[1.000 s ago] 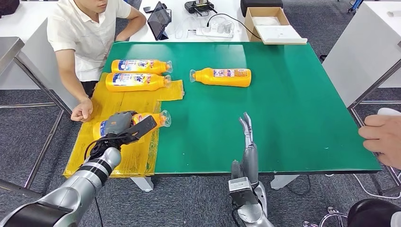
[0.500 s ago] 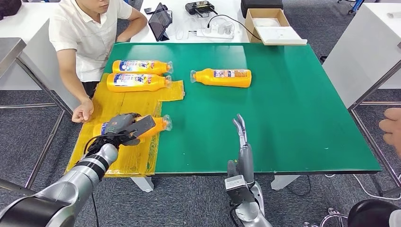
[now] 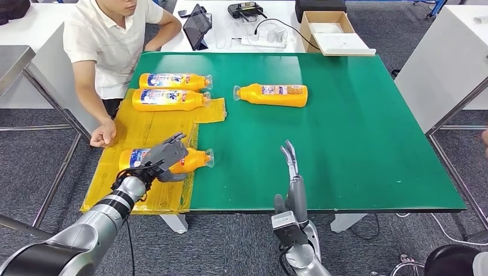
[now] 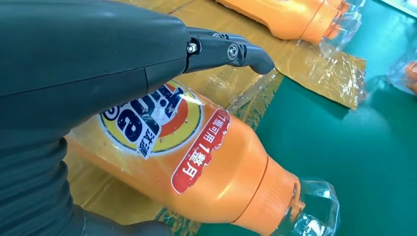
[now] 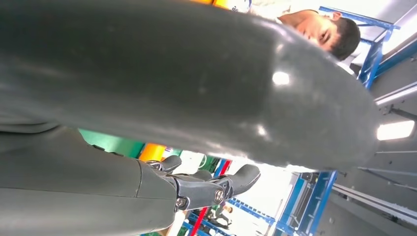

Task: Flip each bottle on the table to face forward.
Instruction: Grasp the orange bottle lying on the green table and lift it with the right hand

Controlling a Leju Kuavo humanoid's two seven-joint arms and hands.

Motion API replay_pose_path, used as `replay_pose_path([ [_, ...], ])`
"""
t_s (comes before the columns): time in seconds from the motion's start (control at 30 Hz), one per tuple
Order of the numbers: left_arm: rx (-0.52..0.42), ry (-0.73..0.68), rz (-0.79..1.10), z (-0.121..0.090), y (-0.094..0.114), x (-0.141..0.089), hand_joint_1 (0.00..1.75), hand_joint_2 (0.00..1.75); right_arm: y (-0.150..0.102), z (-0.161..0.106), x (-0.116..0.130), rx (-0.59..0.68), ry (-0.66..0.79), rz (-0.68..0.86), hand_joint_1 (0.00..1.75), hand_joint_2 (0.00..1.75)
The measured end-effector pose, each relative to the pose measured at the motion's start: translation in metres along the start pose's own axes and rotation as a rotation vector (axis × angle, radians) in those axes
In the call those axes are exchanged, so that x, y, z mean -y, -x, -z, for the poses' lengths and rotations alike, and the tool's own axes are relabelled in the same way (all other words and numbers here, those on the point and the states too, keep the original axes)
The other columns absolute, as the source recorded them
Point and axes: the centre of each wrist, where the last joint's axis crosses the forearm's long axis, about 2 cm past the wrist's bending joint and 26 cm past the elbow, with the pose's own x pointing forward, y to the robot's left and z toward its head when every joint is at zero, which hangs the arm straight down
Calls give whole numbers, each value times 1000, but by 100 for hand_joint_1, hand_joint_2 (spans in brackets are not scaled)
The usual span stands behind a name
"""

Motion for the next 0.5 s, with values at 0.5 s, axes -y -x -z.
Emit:
replay_pose_path([
  [0.5,337,-395,-388,-23,2,34,0,175,5,-9,5,-7,0,-69,0,0],
])
